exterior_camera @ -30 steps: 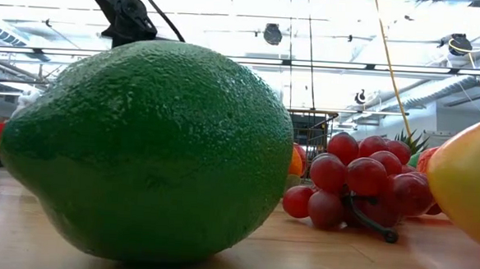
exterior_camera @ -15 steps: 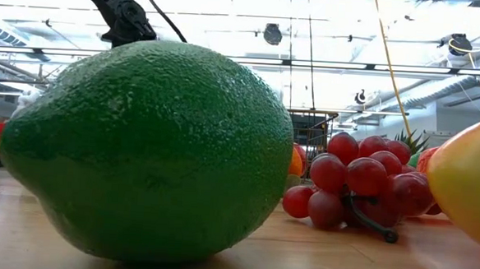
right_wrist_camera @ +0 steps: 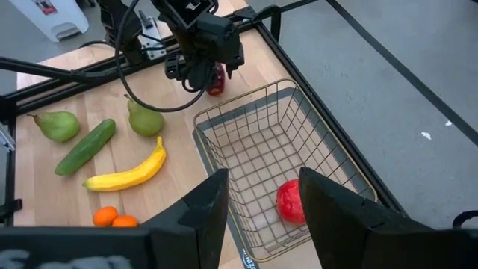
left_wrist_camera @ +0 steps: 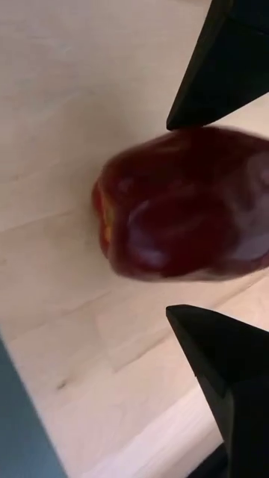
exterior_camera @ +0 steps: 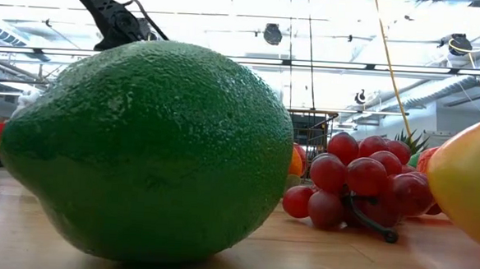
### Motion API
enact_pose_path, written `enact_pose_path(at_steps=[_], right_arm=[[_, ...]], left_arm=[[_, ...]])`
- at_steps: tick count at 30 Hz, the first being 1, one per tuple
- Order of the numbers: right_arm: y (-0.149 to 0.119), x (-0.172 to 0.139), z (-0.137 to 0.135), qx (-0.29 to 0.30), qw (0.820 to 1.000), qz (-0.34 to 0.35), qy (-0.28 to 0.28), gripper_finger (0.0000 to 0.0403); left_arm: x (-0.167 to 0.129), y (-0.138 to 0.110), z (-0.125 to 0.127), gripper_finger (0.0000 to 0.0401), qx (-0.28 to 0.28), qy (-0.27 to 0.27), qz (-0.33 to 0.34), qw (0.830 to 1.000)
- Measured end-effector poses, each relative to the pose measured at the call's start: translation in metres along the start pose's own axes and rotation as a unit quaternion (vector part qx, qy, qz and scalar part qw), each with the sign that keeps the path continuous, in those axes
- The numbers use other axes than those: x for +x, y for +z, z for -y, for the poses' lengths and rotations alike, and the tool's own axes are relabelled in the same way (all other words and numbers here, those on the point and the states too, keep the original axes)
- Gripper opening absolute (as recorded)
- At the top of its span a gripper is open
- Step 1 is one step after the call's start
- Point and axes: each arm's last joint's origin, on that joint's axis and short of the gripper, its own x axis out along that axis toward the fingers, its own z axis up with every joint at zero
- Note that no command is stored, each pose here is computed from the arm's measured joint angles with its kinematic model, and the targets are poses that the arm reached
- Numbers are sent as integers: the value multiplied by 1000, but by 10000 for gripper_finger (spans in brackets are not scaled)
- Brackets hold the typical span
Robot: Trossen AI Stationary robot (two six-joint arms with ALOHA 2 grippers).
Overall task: Build produce basket
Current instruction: Put the top dark red apple into the brown wire basket
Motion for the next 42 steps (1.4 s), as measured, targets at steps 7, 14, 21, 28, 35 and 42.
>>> enact_pose_path(at_steps=[7,14,21,28,35,42], right_arm=[[0,0,0,2,1000,0,0,160],[0,0,0,14,1000,0,0,160],[0,0,0,13,1000,0,0,160],[0,0,0,13,1000,0,0,160],[0,0,0,7,1000,0,0,160],[0,0,0,-2,1000,0,0,160]], left_arm=[[-1,5,1,380,8,11,10,1000],[-1,5,1,306,4,10,10,1000],[-4,8,3,256,11,28,-21,999],[-16,19,-1,282,-27,59,-20,998],[-39,29,-8,277,-83,72,-6,994],[-72,35,-21,266,-150,75,22,986]])
